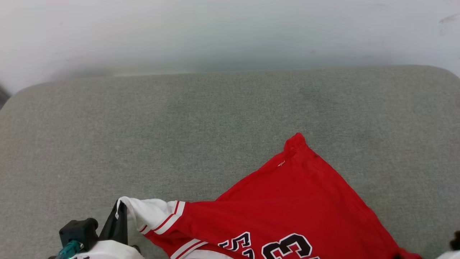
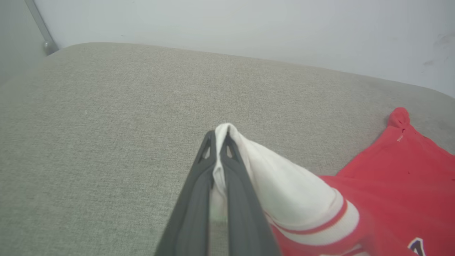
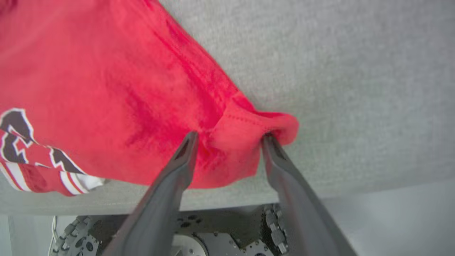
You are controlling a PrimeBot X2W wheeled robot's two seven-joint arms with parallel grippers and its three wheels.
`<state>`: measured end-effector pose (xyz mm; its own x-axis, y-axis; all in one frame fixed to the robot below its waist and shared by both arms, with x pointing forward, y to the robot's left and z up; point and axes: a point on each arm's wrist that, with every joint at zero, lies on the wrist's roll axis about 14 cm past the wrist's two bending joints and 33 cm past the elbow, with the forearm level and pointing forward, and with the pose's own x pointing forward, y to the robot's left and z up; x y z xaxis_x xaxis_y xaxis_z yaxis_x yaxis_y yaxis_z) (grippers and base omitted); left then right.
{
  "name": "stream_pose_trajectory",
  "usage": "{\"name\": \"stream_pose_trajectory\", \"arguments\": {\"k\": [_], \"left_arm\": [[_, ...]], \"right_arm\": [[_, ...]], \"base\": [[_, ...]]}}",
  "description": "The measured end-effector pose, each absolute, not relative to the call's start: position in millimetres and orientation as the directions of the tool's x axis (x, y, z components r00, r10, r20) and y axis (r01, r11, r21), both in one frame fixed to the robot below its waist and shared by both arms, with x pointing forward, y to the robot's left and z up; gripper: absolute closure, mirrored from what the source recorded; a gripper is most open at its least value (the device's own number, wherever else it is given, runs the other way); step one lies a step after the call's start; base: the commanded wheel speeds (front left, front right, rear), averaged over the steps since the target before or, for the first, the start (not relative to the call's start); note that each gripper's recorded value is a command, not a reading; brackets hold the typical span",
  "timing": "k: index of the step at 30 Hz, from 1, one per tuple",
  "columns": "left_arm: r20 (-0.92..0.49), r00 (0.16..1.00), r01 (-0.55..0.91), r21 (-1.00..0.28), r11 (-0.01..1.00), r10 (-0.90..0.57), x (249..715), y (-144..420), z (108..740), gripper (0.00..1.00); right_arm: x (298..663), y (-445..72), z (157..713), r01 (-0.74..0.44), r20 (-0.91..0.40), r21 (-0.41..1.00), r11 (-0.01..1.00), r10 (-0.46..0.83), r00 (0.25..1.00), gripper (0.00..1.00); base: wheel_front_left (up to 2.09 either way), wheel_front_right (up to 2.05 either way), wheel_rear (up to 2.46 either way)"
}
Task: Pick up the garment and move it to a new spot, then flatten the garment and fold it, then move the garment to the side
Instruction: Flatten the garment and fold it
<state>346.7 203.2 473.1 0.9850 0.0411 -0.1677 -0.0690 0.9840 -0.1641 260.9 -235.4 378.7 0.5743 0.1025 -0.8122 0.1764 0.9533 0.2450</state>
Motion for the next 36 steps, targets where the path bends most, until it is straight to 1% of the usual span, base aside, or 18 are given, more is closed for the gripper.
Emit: {"name": "stream_pose_trajectory", "arguments": {"k": [2,4,6,8,9,12,14,17,23,29,30,32,34,35,36], "left_arm": [[-0.168,0.985,-0.062,-0.165,0.984,0.034,348.5,200.6,473.8,1.00],[-0.161,0.987,-0.055,-0.164,0.985,0.029,350.6,199.0,476.5,1.00],[-0.157,0.987,-0.055,-0.168,0.984,0.028,352.1,198.0,477.7,1.00],[-0.151,0.988,-0.054,-0.167,0.984,0.028,355.1,197.3,479.4,1.00],[-0.146,0.989,-0.053,-0.170,0.984,0.028,357.1,196.4,481.1,1.00],[-0.134,0.991,-0.047,-0.175,0.983,0.024,362.4,193.0,484.3,1.00],[-0.130,0.991,-0.042,-0.178,0.983,0.019,365.5,190.4,485.7,1.00],[-0.121,0.992,-0.043,-0.181,0.983,0.021,369.4,190.4,487.7,1.00],[-0.107,0.994,-0.046,-0.191,0.981,0.026,374.0,190.1,489.7,1.00],[-0.098,0.995,-0.055,-0.194,0.980,0.036,381.4,192.8,488.1,1.00],[-0.103,0.994,-0.058,-0.196,0.979,0.039,383.8,193.0,484.7,1.00],[-0.109,0.993,-0.064,-0.196,0.979,0.043,385.0,194.4,481.4,1.00],[-0.117,0.992,-0.074,-0.193,0.978,0.052,385.0,197.0,477.4,1.00],[-0.120,0.991,-0.078,-0.193,0.978,0.055,385.3,198.1,476.3,1.00],[-0.124,0.990,-0.084,-0.195,0.977,0.060,385.4,199.4,474.6,1.00]], "right_arm": [[288.7,-243.7,396.1,0.177,-0.726,0.248,0.952,0.062,0.685,0.00],[317.1,-249.1,415.5,0.167,-0.626,0.255,0.952,0.031,0.779,0.00],[341.6,-248.9,430.1,0.153,-0.538,0.272,0.950,0.018,0.843,0.00],[366.7,-246.0,444.5,0.131,-0.459,0.287,0.949,0.016,0.889,0.00],[377.9,-242.7,448.6,0.114,-0.436,0.289,0.951,0.025,0.900,0.00],[407.5,-224.1,450.1,0.037,-0.438,0.281,0.959,0.094,0.894,0.00],[426.3,-209.1,450.2,-0.029,-0.470,0.265,0.964,0.155,0.869,0.00],[448.9,-191.3,448.1,-0.121,-0.546,0.234,0.965,0.233,0.805,0.00],[474.1,-159.0,433.7,-0.264,-0.709,0.189,0.946,0.317,0.630,0.00],[483.3,-121.7,406.2,-0.365,-0.794,0.203,0.909,0.371,0.482,0.00],[482.3,-112.2,393.3,-0.376,-0.815,0.225,0.899,0.385,0.433,0.00],[475.6,-107.2,377.2,-0.384,-0.847,0.236,0.893,0.383,0.368,0.00],[475.3,-102.7,370.8,-0.387,-0.860,0.254,0.886,0.390,0.329,0.00],[475.5,-101.7,368.6,-0.393,-0.866,0.252,0.884,0.387,0.316,0.40],[474.9,-101.2,366.4,-0.396,-0.871,0.253,0.883,0.386,0.305,0.67]], "base": [[0.00,0.00,0.00],[0.00,0.00,0.00],[0.00,0.00,0.00],[0.00,0.00,0.00],[0.00,0.00,0.00],[0.00,0.00,0.00],[0.00,0.00,0.00],[0.00,0.00,0.00],[0.00,0.00,0.00],[0.00,0.00,0.00],[0.00,0.00,0.00],[0.00,0.00,0.00],[0.00,0.00,0.00],[0.00,0.00,0.00],[0.00,0.00,0.00]]}}
